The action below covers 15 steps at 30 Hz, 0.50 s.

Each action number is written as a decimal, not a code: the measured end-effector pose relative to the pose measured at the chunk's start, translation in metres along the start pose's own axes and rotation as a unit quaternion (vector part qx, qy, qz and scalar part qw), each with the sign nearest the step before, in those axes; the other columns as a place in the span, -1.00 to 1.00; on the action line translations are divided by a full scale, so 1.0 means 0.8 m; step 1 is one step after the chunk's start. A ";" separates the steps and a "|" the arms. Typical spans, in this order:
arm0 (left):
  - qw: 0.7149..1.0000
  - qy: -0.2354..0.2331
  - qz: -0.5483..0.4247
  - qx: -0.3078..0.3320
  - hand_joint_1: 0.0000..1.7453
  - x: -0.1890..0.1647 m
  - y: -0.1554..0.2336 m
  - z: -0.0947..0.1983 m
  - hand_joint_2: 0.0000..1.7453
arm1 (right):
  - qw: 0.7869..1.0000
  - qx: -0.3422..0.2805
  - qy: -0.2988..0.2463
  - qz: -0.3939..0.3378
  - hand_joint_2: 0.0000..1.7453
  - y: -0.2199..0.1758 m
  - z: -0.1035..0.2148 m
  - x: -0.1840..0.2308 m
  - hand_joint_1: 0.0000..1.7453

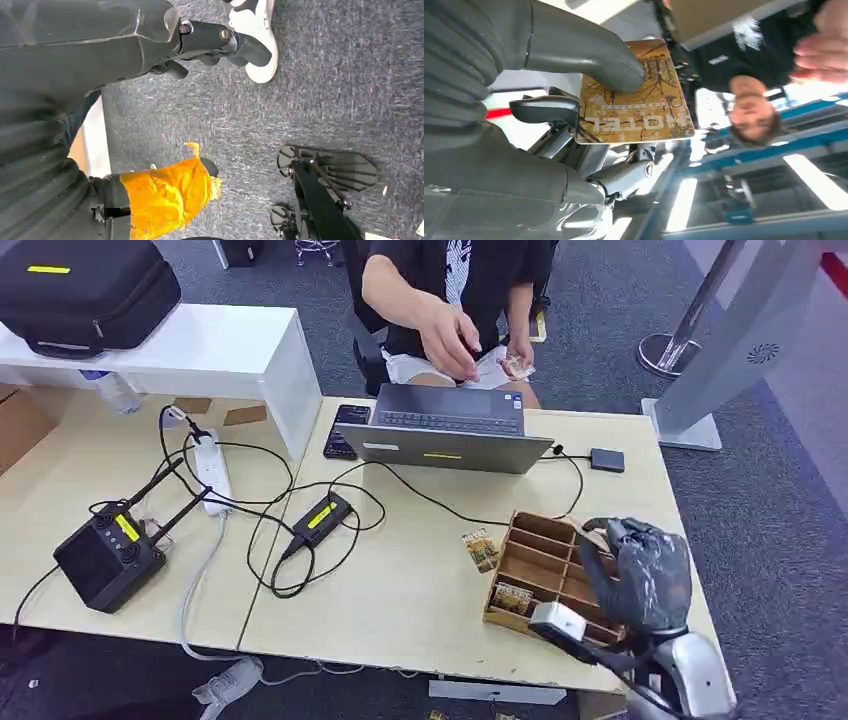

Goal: Pass the card to the sensor for recognition and then transmit it.

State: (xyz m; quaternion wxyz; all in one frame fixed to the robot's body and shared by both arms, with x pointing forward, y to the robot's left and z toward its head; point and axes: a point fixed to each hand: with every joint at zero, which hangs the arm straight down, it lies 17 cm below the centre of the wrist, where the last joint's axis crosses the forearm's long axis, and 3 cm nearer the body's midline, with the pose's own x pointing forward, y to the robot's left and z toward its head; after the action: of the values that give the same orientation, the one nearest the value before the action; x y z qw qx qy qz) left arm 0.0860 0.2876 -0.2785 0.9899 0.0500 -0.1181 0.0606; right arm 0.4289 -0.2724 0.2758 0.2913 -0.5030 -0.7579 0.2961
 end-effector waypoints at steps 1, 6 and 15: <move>1.000 -0.001 -0.003 0.000 -1.00 0.001 0.001 0.000 1.00 | 1.000 -0.003 -0.006 -0.001 1.00 -0.002 -0.018 0.000 1.00; 1.000 -0.003 -0.028 -0.009 -1.00 0.002 0.000 0.000 1.00 | 0.999 0.047 -0.027 -0.004 1.00 0.022 -0.116 -0.002 1.00; 0.997 -0.010 -0.068 -0.025 -1.00 0.011 -0.005 0.000 1.00 | 0.984 0.179 -0.007 -0.007 1.00 0.102 -0.261 0.005 0.82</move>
State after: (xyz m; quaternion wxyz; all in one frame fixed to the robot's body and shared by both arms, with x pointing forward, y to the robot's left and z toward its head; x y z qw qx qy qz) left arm 0.0950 0.2848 -0.2766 0.9914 0.0337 -0.1259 -0.0107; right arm 0.6301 -0.2105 0.3524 0.3734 -0.4358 -0.6979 0.4285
